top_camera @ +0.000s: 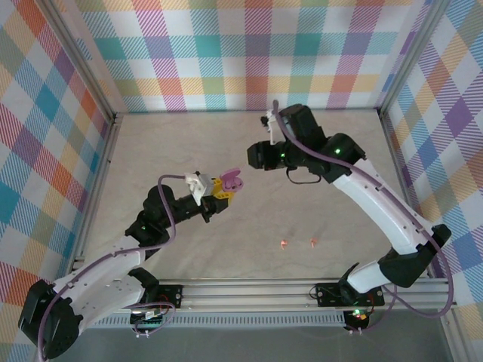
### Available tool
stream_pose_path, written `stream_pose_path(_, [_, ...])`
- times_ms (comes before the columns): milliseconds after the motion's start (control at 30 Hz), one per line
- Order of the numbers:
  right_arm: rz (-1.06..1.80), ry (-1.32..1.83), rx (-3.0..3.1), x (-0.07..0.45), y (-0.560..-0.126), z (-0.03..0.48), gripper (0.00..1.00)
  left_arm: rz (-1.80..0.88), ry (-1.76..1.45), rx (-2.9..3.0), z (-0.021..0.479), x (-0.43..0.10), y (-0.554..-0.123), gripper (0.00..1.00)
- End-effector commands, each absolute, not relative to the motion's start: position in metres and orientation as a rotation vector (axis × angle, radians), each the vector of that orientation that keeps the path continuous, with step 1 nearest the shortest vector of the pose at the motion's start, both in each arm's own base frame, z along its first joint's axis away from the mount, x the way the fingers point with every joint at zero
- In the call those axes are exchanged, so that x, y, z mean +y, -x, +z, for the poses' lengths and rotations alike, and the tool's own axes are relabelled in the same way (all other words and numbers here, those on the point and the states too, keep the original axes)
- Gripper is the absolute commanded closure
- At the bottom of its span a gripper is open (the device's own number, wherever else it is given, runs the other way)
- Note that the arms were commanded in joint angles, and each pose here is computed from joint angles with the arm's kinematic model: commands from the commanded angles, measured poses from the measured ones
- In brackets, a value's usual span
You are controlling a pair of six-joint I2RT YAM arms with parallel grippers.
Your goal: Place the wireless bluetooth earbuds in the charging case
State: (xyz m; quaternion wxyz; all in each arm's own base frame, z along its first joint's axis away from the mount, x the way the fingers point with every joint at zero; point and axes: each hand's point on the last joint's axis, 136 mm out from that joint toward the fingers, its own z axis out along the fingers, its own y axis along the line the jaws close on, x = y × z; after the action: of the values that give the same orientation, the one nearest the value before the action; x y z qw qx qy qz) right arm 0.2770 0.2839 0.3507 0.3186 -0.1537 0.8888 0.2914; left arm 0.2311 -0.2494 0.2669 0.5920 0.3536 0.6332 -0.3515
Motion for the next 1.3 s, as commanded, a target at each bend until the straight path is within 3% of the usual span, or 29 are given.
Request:
stream_pose_path(0, [0.850,0.454,2.356,0.288,-0.272,0.353,0.63,-0.836,-0.858,1.407,0.277,-0.252,-0.219,0.92])
stream_pose_path(300, [1.085,0.545,2.421,0.328,-0.269,0.337,0.63,-0.842,-0.918,1.399,0.283,-0.252,-0.208,0.91])
stream_pose_path(800, [1.258,0.603,2.513,0.348,-0.245,0.304,0.68,-0.850,-0.931,1.384,0.291,-0.259,-0.214,0.90])
stream_pose_path(1267, [1.152,0.561,2.536,0.324,-0.236,0.295,0.67,-0.851,-0.900,1.405,0.286,-0.261,-0.223,0.90])
